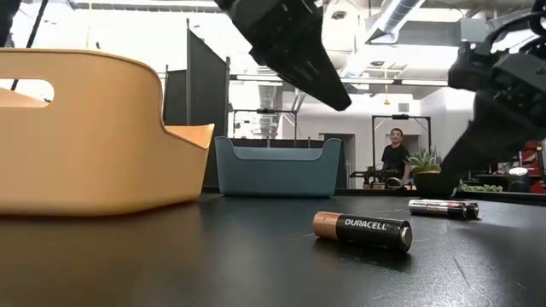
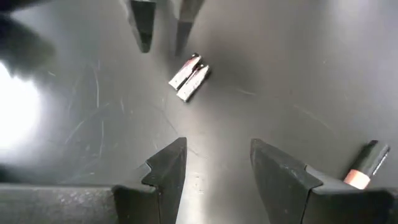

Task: Sort batteries
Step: Put the top silver battery into the blue bin

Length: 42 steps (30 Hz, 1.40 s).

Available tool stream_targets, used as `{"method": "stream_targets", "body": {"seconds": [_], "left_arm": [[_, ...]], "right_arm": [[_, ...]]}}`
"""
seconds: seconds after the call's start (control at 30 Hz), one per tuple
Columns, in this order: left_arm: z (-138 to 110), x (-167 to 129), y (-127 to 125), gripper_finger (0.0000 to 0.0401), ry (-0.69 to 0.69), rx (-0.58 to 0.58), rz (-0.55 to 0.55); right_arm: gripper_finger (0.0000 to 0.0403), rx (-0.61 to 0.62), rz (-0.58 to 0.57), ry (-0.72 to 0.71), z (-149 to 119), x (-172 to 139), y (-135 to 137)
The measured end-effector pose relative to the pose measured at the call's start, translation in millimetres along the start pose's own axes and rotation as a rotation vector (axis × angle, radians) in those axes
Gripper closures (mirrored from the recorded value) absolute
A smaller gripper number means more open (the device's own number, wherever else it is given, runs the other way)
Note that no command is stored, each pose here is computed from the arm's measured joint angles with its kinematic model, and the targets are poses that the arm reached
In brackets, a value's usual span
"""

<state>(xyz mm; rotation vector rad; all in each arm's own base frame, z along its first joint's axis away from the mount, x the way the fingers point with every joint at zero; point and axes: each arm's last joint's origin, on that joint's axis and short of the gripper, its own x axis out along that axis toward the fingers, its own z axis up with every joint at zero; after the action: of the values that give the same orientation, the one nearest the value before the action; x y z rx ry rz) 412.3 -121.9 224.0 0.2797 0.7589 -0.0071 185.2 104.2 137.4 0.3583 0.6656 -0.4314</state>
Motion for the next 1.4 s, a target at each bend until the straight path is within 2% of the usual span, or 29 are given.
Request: {"method": "stream_targets", "body": {"seconds": [0.23, 0.57, 1.2, 1.33, 1.4], "left_arm": [[-2, 2, 6, 0.0228, 0.021, -0.005, -0.005], [-3, 5, 16, 0.0228, 0.028, -0.020, 0.012], [-3, 3, 10, 0.0228, 0.023, -0.007, -0.032], [3, 4, 10, 0.0228, -0.033, -0.065, -0.042], [8, 4, 9, 0.0228, -0.082, -0.081, -0.104]], "right_arm": [[0.0182, -0.010, -0.048, 0.027, -6, 12, 7], [0.0182, 0.000, -0.048, 0.062, -4, 18, 7], [0.0182, -0.005, -0.050, 0.062, -4, 18, 6], [0.0182, 0.026, -0.039, 0.068, -2, 17, 6], [0.0182, 0.048, -0.015, 0.068, 2, 13, 7]]}}
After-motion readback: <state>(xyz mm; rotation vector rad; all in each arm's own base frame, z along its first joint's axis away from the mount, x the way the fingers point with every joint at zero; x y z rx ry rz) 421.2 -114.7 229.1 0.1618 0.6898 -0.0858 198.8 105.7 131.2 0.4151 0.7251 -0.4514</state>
